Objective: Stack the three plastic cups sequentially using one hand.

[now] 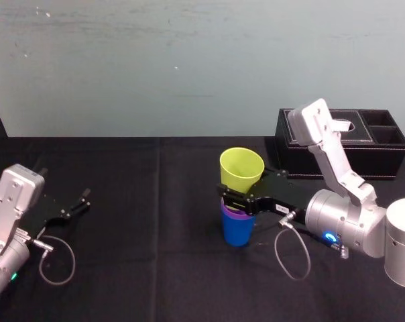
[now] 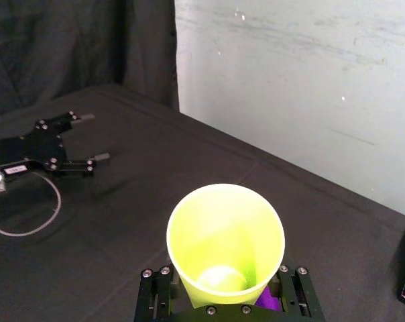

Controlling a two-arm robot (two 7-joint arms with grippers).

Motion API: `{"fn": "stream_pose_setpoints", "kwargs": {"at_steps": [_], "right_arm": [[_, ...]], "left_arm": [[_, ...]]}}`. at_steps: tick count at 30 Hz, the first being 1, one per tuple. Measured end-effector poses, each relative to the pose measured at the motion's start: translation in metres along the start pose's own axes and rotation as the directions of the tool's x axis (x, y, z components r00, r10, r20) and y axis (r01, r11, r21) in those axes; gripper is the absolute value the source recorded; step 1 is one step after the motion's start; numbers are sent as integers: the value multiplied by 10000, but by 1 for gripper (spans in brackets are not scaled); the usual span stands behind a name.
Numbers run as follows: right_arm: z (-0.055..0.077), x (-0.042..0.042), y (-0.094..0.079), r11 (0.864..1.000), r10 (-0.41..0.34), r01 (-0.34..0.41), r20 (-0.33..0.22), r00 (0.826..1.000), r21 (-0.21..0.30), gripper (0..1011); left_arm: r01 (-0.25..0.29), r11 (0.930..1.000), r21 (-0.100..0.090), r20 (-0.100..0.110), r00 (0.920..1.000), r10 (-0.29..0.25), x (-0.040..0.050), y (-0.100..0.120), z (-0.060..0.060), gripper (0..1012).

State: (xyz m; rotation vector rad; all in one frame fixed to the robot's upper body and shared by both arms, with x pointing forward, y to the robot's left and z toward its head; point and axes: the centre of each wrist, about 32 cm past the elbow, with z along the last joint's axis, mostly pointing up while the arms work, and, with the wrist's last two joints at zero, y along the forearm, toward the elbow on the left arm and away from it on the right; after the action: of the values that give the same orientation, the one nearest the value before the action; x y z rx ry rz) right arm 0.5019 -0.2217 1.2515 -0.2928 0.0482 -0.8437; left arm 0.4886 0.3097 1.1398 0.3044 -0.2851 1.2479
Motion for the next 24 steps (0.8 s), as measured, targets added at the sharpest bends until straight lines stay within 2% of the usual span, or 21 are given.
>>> {"fn": "stream_pose_setpoints", "kwargs": {"at_steps": [7, 13, 24], "right_arm": [[-49, 86, 114, 9992, -77, 76, -34, 10000, -386, 715], [-83, 137, 159, 9992, -173, 171, -49, 9998, -366, 715], [-132, 152, 218, 9990, -168, 163, -117, 9998, -422, 715]], "left_arm": [[0, 10000, 0, 0, 10000, 0, 0, 0, 0, 1000], [0, 10000, 1, 0, 10000, 0, 0, 0, 0, 1000], [0, 10000, 0, 0, 10000, 0, 0, 0, 0, 1000]]}}
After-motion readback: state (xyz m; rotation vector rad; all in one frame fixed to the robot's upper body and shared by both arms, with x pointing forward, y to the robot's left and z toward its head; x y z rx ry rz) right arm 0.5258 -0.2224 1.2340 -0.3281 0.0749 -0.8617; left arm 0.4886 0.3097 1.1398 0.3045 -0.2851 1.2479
